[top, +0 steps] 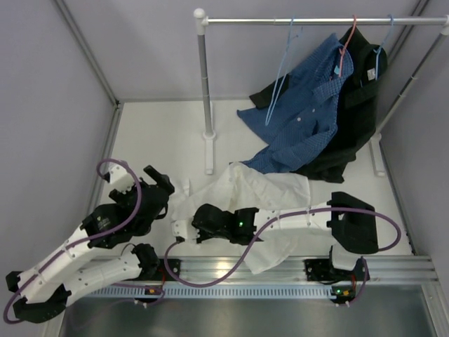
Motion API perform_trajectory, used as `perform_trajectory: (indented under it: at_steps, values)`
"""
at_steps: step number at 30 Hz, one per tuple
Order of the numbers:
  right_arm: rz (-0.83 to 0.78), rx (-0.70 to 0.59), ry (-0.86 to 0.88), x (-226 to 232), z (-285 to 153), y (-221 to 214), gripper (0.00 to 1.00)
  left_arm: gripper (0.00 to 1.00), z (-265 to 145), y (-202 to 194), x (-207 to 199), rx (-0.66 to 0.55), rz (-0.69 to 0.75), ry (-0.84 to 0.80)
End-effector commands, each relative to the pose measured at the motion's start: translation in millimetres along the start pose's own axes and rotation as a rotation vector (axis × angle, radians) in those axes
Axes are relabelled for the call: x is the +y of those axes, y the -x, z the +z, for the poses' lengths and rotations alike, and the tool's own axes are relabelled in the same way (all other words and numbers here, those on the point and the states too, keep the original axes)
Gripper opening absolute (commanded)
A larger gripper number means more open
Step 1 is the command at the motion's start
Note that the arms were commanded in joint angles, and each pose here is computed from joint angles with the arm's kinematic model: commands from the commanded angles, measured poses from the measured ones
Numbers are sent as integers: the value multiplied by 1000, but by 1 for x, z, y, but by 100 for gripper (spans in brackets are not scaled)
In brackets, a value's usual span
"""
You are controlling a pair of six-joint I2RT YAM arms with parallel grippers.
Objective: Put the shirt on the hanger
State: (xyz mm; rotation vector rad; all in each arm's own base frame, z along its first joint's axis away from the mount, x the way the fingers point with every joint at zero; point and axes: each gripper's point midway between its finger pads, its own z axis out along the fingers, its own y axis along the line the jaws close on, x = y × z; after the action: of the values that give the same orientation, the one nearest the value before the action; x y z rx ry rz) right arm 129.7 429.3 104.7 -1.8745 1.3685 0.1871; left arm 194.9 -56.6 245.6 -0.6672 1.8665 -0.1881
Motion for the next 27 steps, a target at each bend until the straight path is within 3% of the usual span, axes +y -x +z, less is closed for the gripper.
perform_trajectory:
  at_steps: [1, 3, 7, 13, 14, 15, 16, 17, 18, 20, 21, 22, 25, 27]
  values:
    - [-1, -122, -171, -38, 0, 43, 9, 98, -6, 24, 3, -64, 10, -4]
    - [28, -164, -212, -51, -14, 55, 0, 98, -11, 34, 8, -82, 16, -11]
    - [148, -311, -339, -94, -64, 94, 0, 98, -21, 58, -7, -117, 123, -94]
    - [378, -410, -715, -204, -177, 139, 0, 98, -57, 131, -25, -228, 78, -201]
    - [426, -471, -774, -228, -212, 157, 0, 98, -65, 144, -32, -238, 72, -244]
    - [422, -448, -773, -233, -217, 159, 0, 98, -84, 176, -43, -289, 71, -316]
    - [432, -457, -788, -240, -229, 166, 0, 98, -89, 183, -60, -290, 110, -362]
    - [492, -523, -853, -265, -273, 180, 0, 98, -98, 189, -77, -282, 146, -431]
    - [486, -507, -858, -269, -273, 185, 0, 98, -114, 218, -82, -326, 154, -468]
    - [542, -558, -960, -295, -322, 192, 0, 98, -117, 223, -115, -322, 244, -513]
    - [555, -556, -989, -300, -324, 196, 0, 98, -129, 243, -119, -359, 246, -535]
    - [613, -552, -1087, -315, -358, 187, 0, 98, -127, 244, -131, -354, 267, -535]
    - [693, -517, -1273, -335, -384, 172, 0, 98, -141, 260, -139, -363, 225, -582]
    - [745, -421, -1331, -340, -382, 153, 0, 98, -147, 246, -153, -316, 232, -678]
